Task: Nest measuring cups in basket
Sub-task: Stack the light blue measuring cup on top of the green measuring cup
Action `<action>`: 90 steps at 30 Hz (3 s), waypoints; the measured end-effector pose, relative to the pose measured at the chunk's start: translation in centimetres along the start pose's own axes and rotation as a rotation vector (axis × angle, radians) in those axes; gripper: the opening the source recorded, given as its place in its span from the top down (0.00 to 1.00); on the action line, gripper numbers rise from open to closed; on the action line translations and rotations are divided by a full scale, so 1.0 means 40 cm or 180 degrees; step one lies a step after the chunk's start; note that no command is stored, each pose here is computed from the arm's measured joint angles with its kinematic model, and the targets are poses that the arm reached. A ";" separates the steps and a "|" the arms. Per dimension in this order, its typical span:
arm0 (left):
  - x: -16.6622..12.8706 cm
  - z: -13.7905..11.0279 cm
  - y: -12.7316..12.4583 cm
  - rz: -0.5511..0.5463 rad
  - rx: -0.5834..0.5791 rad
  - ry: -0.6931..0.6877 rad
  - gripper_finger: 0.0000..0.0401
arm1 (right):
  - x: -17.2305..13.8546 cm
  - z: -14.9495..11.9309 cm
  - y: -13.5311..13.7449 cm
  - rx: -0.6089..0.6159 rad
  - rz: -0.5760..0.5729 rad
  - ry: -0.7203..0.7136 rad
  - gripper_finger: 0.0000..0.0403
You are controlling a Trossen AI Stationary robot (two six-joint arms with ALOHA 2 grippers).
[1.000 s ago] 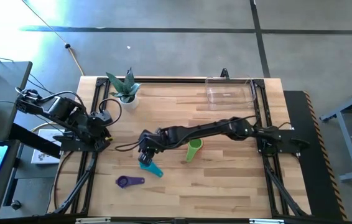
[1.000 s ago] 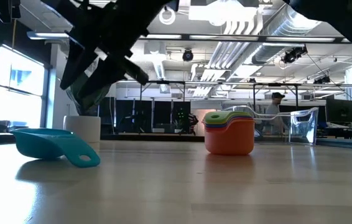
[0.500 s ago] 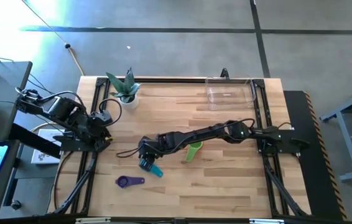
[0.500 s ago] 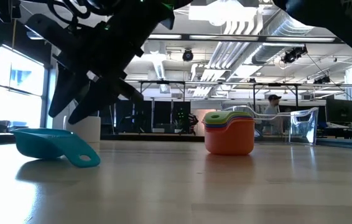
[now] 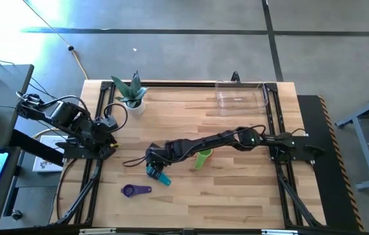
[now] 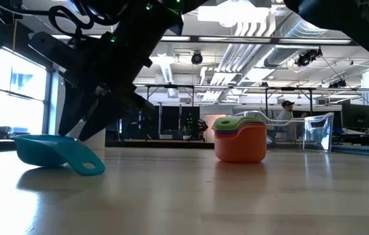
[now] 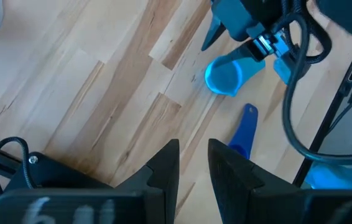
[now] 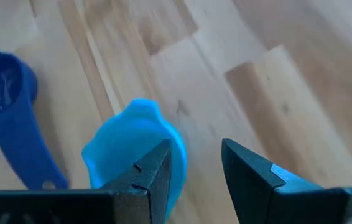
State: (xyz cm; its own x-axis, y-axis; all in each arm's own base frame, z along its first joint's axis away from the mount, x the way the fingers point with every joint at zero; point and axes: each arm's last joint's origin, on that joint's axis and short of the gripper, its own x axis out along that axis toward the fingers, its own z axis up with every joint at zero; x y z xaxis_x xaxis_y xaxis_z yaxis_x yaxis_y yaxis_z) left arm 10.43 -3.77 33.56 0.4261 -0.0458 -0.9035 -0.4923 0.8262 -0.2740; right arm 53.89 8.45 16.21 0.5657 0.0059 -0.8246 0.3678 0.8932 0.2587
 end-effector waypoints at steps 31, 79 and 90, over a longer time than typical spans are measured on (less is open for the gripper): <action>0.000 0.002 0.001 0.0058 0.0183 -0.0073 0.82 | -0.032 -0.009 0.035 0.1037 0.0081 0.0265 0.98; 0.034 -0.005 0.008 0.0227 0.0766 -0.0036 0.82 | -0.608 -0.115 -0.106 0.2214 -0.2070 -0.0590 1.00; 0.034 -0.003 0.009 0.0288 0.0601 -0.0134 0.82 | -0.570 -0.263 -0.163 0.3384 -0.1759 -0.0909 1.00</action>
State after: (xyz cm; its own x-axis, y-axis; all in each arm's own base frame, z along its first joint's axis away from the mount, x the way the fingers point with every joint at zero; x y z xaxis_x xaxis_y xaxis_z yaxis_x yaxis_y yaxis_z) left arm 10.76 -3.60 32.21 0.4198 0.0537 -0.9060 -0.3806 0.9166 -0.1221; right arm 30.83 7.21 28.03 0.2353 -0.4745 -0.8482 0.9513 -0.0664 0.3010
